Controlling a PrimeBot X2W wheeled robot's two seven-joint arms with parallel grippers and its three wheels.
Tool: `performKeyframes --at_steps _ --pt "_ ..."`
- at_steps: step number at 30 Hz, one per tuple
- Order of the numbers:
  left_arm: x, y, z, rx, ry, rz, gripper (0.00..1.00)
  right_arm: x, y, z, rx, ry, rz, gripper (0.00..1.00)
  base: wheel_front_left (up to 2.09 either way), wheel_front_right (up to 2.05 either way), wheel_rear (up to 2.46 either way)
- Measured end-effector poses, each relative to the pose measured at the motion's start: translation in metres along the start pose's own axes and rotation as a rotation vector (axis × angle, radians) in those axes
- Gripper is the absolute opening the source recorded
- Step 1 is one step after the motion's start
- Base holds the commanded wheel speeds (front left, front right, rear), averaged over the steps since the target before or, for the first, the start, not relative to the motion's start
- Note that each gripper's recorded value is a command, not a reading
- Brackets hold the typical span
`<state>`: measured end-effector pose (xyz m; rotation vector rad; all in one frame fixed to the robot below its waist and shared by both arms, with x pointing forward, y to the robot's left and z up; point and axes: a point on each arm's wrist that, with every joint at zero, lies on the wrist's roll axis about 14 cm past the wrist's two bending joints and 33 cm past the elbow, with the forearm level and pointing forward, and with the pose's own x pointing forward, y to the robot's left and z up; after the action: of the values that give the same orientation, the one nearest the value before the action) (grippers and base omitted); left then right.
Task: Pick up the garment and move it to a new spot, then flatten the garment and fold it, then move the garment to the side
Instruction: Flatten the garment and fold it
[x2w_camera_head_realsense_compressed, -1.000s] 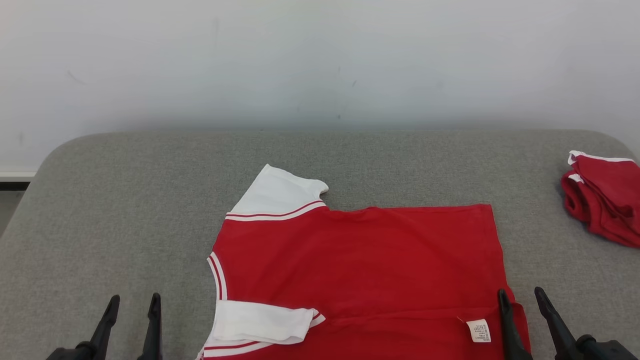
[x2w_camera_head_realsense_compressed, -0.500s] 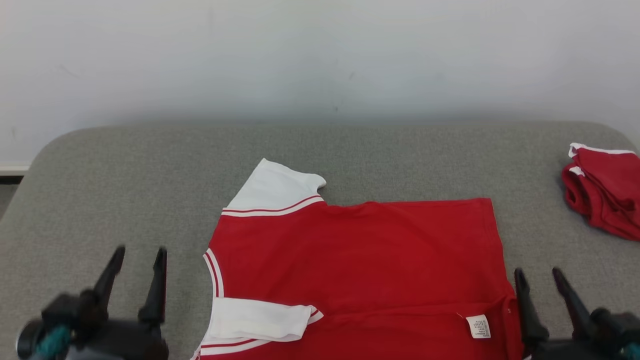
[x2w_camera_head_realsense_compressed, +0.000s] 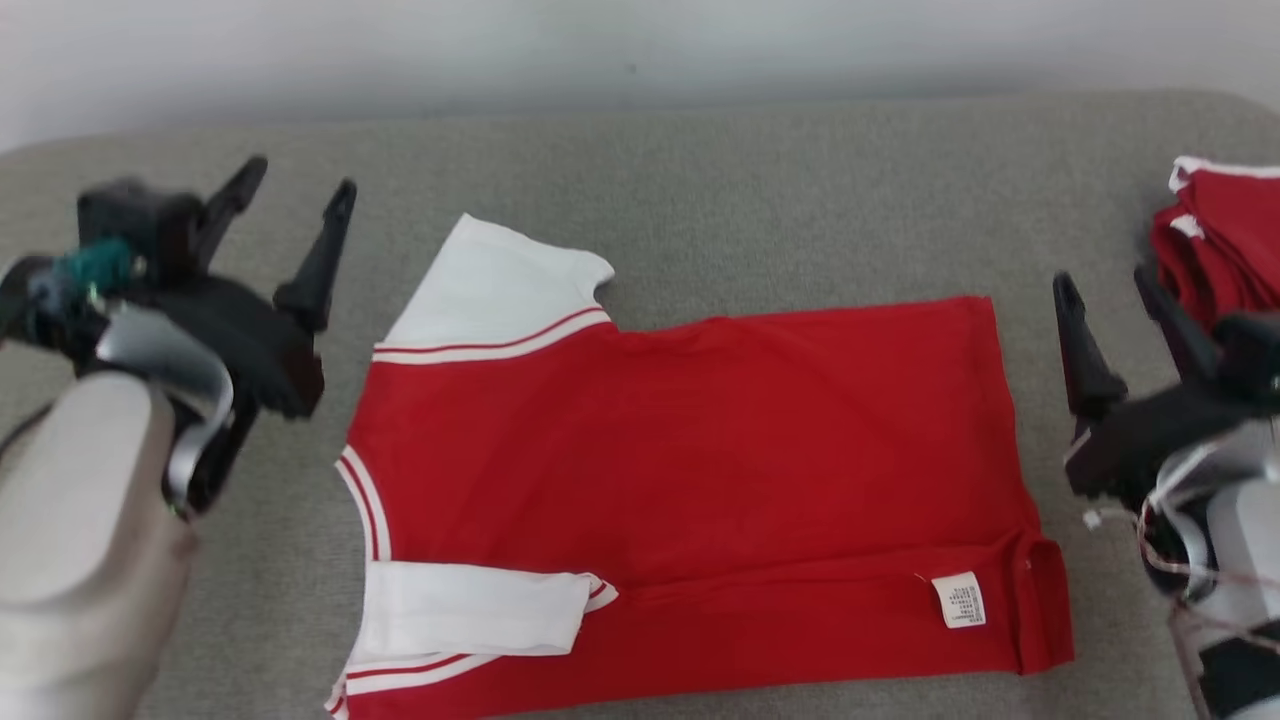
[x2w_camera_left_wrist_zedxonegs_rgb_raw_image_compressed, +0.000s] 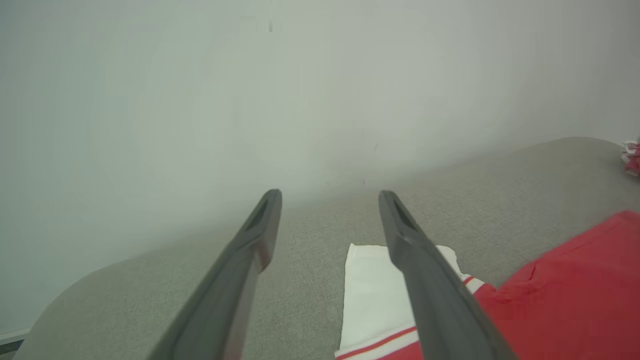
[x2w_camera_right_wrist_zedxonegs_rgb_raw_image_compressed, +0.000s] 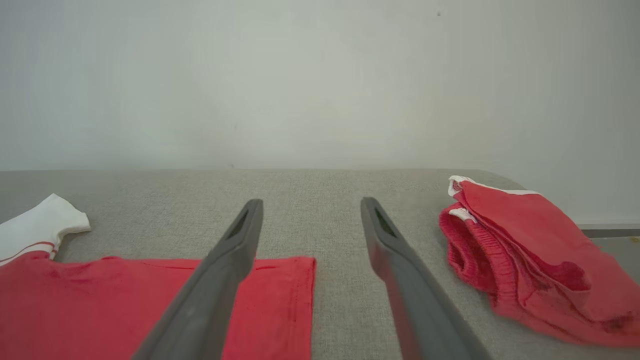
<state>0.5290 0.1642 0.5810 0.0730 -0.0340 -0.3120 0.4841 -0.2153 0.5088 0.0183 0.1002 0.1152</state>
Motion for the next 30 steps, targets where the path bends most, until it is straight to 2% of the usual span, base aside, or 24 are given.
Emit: performKeyframes --at_steps 7,12,15,25,30 --pt "0.060 -0.015 -0.037 0.009 0.176 -0.098 1.00 0.042 -0.005 -0.026 -0.029 0.131 0.013 1.00 0.00 0.00 0.00" --pt "0.087 -0.021 -0.077 0.012 0.307 -0.128 1.00 0.058 0.000 -0.052 -0.012 0.220 0.031 1.00 0.00 0.00 0.00" --pt "0.095 -0.029 -0.105 0.031 0.400 -0.150 1.00 0.059 0.000 -0.066 -0.011 0.271 0.033 1.00 0.00 0.00 0.00" --pt "0.108 -0.047 -0.161 0.009 0.546 -0.178 1.00 0.060 0.000 -0.093 0.007 0.349 0.039 1.00 0.00 0.00 0.00" --pt "0.110 -0.051 -0.169 -0.011 0.562 -0.184 1.00 0.064 0.003 -0.102 0.014 0.368 0.048 1.00 0.00 0.00 0.00"
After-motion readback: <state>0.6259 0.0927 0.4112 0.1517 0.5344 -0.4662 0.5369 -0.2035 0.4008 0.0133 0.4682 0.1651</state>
